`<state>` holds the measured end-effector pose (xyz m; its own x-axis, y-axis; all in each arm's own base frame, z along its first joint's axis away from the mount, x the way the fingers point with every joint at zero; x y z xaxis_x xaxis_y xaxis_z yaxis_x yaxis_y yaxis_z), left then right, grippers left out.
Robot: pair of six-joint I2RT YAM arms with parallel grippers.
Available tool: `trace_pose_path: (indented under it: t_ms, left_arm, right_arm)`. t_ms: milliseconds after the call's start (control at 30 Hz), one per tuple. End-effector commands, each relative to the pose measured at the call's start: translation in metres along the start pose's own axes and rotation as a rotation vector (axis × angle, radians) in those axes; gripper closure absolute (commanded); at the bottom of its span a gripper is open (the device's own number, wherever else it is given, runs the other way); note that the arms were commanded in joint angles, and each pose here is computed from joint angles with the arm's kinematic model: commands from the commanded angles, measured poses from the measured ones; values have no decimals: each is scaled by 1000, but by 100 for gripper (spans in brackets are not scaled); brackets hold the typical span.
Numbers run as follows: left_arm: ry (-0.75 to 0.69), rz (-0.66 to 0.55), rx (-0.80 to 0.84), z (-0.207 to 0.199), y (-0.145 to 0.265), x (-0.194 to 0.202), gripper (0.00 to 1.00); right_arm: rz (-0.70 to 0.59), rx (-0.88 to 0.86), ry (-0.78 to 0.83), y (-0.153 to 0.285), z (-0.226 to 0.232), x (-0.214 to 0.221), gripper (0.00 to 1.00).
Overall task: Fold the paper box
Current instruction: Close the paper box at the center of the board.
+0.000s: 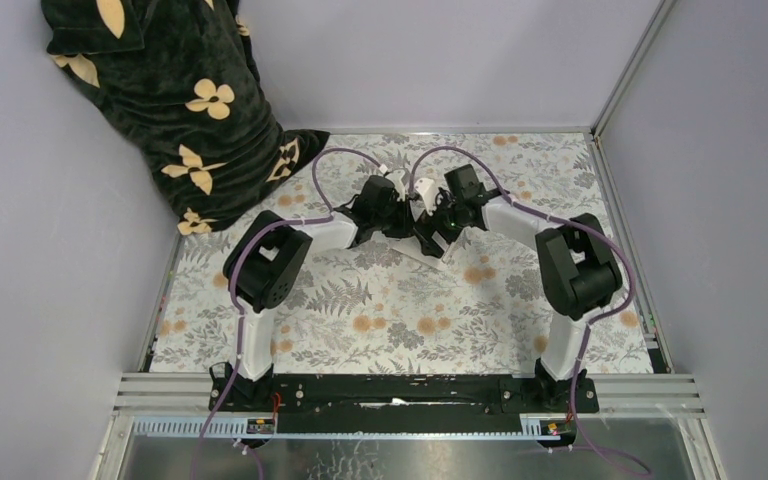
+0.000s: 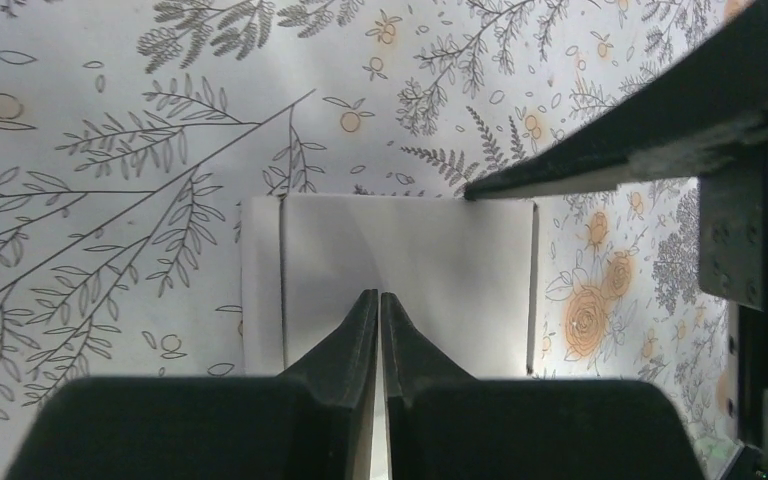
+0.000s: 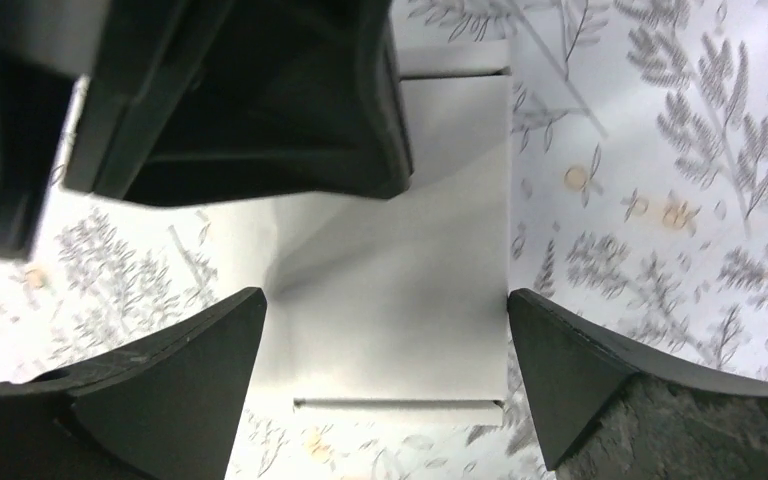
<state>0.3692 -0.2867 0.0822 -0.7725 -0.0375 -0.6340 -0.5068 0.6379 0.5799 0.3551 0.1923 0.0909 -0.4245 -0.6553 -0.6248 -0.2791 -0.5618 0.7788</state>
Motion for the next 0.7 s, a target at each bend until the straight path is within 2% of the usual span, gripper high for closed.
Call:
trace_pose_path:
  t_ms: [0,133,233,400,533,667]
  left_arm:
    - [10,197,-126,29,0,51,90]
    - [16,197,-126,26,5,53,90]
    - [5,202,-123,21,8,58,90]
    - [-15,246,-127,8,18,76,89]
    - [-44,278,-153,-1,29,91,89]
    - [-41,296,-193,-5,40,108,89]
  right_arm:
    - [-91,22,-51,42,18,-22,0]
    - [-215,91,-165,75,26,-44,0]
    - [-244,161,-290,89,30,-44,1]
    - [-182,298,-546,112,43,-20,0]
    - [-218,373,-666,134,62,7,0]
    - [-244,308,-779,137,86,28,0]
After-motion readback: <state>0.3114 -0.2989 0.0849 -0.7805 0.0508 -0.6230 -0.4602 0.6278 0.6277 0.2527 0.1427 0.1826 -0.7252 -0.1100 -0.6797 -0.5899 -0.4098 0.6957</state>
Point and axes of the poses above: each gripper's point midway between its finger pads, its own y axis back along the fingers, its own z axis along the line the jaws close on, x = y × z, the point moved 7 cm from there along y, back along the fingers, and after that the axes turned 2 degrees about -y, right-handed, at the moved point
